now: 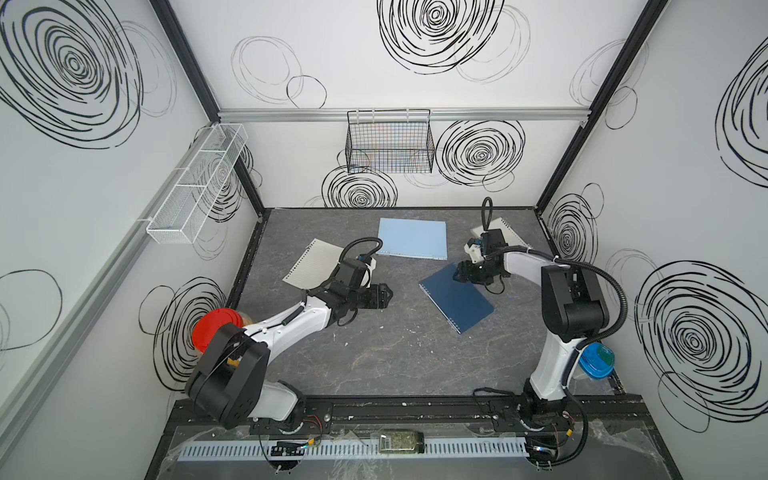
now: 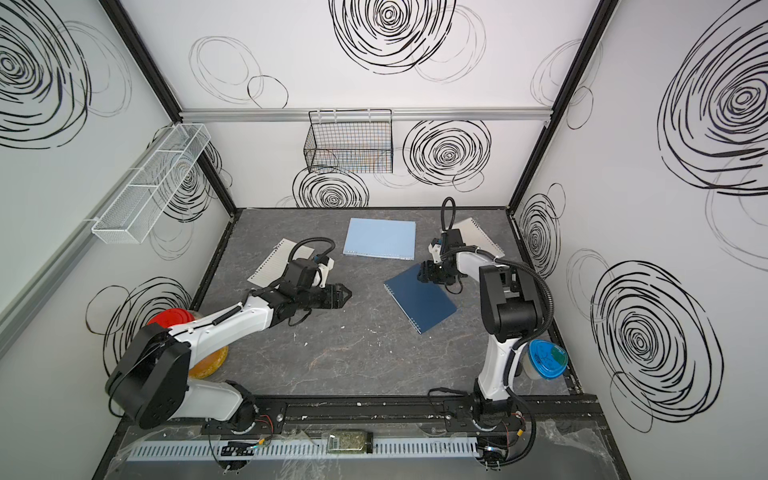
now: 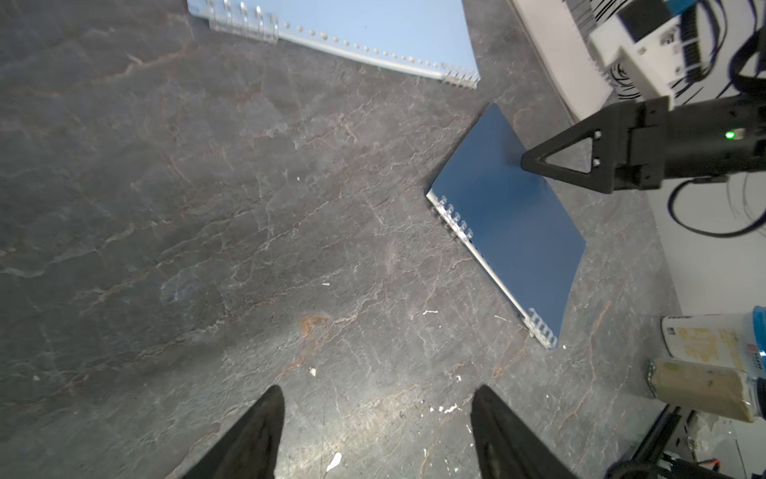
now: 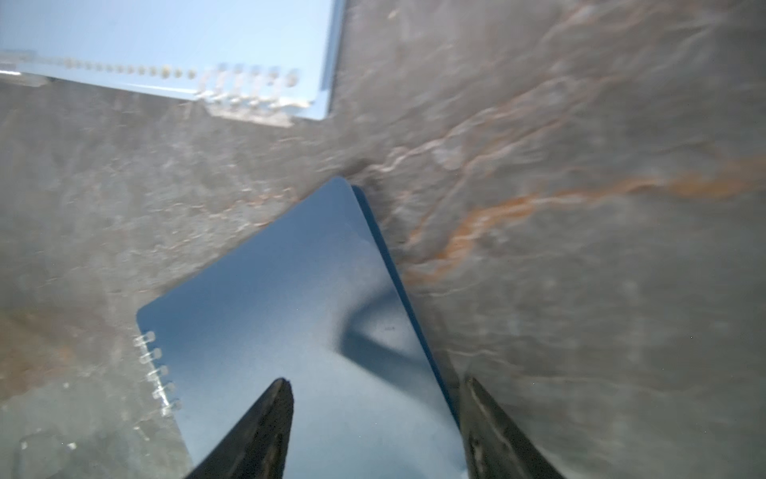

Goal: Tear off pages from different notebooks
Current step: Move the notebook to the center of the board.

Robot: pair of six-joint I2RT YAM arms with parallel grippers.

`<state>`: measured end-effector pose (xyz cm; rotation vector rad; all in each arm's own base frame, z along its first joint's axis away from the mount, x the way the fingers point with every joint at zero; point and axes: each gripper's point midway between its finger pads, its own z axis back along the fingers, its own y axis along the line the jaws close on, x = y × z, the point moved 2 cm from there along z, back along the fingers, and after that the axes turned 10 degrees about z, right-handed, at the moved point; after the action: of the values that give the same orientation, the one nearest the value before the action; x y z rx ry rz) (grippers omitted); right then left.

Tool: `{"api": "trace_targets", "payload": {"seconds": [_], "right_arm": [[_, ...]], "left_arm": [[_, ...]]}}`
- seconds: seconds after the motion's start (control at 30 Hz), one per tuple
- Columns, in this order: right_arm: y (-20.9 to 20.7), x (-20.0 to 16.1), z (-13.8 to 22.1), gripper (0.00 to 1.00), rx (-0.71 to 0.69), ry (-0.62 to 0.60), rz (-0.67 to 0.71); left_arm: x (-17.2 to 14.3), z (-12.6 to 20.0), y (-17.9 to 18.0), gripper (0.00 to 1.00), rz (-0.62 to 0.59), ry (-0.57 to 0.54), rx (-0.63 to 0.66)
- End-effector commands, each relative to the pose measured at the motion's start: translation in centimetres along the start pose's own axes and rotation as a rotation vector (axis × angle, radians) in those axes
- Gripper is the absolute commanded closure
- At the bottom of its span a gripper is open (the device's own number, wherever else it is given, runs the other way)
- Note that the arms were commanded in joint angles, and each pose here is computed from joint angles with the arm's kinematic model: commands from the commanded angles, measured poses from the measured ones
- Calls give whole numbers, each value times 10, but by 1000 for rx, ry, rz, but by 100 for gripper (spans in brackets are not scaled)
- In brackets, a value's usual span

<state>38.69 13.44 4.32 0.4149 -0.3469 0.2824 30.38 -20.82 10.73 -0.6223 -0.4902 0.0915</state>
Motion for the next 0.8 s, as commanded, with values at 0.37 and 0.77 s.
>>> {"api": "trace_targets", "payload": {"seconds": [0.37,0.77], "right_arm": [[39,-50,-7,32,-9,59,-124],[0,-80,39,28,28,21,-225]], "left_arm": [[-46,-32,-43,27,-44,122,-126],[-79,-44,-61,27,-96,194,-149]]}}
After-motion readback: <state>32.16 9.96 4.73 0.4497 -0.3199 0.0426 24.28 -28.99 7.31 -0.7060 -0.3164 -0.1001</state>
